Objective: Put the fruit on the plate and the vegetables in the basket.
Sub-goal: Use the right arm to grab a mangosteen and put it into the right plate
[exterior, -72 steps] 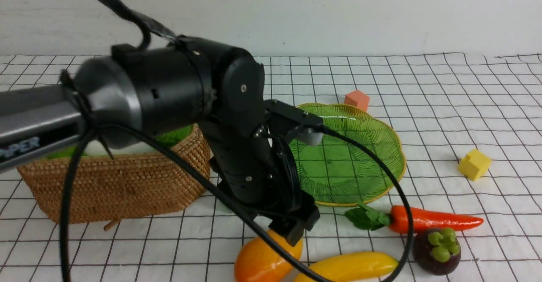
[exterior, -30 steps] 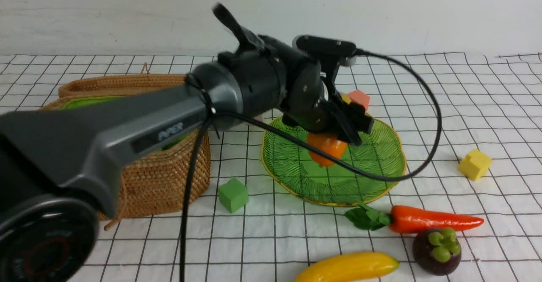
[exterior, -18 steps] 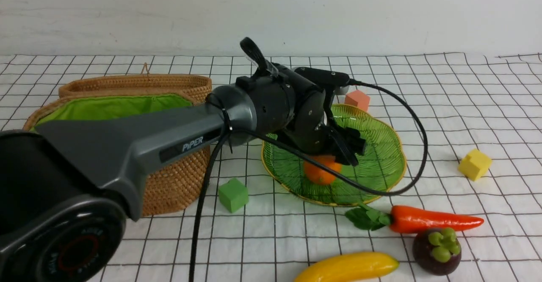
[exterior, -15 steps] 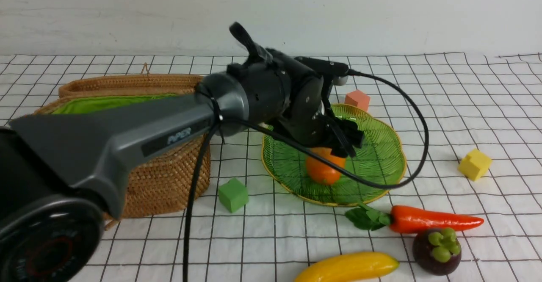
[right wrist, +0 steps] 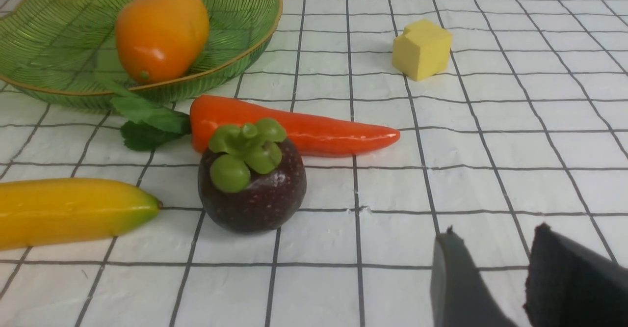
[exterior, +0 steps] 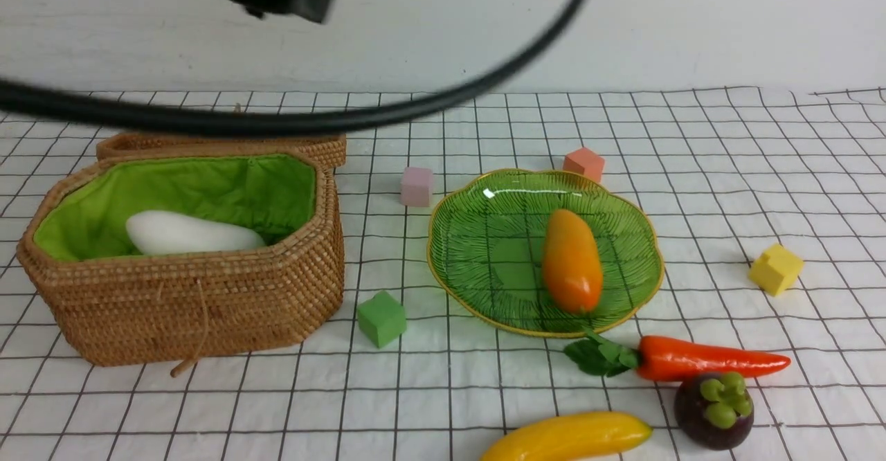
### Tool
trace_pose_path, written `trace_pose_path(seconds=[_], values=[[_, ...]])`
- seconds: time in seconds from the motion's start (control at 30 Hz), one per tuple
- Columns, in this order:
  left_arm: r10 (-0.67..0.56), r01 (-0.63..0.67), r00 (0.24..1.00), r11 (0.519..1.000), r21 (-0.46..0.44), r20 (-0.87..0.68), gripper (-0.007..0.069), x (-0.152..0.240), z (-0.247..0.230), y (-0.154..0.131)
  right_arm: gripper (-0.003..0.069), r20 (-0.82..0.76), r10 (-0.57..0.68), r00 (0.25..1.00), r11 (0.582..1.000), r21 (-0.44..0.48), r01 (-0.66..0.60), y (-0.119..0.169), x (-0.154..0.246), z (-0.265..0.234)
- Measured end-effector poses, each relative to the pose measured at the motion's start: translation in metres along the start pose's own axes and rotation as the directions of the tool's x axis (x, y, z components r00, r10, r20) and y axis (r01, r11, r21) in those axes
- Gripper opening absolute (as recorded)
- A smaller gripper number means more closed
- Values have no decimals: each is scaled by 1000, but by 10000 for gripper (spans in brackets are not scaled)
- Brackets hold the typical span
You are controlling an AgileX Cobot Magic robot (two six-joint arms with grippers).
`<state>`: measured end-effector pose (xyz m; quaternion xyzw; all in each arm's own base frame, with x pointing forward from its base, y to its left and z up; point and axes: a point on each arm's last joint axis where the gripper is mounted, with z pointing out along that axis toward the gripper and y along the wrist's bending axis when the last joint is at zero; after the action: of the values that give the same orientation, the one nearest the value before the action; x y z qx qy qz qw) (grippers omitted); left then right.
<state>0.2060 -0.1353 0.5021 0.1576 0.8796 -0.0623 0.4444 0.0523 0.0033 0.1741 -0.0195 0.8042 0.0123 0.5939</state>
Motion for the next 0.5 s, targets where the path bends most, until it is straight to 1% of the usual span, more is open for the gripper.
trace_pose_path(seconds=[0.1, 0.13, 0.17, 0.27, 0.37, 0.4, 0.43, 0.5], values=[[-49, 48, 998, 999, 23, 26, 124, 21, -35, 13, 243, 0, 0, 1000, 1000, 0, 0, 0, 0, 0], [-52, 51, 998, 998, 31, 26, 124, 25, -38, 15, 243, 0, 0, 1000, 1000, 0, 0, 0, 0, 0], [-79, 79, 997, 996, 31, 9, 65, 45, -47, 21, 243, 0, 0, 1000, 1000, 0, 0, 0, 0, 0], [-99, 100, 993, 995, 12, -60, -9, 87, -47, 29, 243, 0, 0, 1000, 1000, 0, 0, 0, 0, 0], [-115, 117, 990, 993, 15, -87, -13, 127, -44, 34, 243, 0, 0, 1000, 1000, 0, 0, 0, 0, 0], [-115, 117, 988, 993, 13, -99, -13, 129, -41, 34, 243, 0, 0, 1000, 1000, 0, 0, 0, 0, 0], [-131, 134, 987, 991, 29, -98, -13, 146, -41, 35, 243, 0, 0, 1000, 1000, 0, 0, 0, 0, 0], [-150, 156, 984, 986, 56, -93, -13, 161, -38, 35, 243, 0, 0, 1000, 1000, 0, 0, 0, 0, 0]])
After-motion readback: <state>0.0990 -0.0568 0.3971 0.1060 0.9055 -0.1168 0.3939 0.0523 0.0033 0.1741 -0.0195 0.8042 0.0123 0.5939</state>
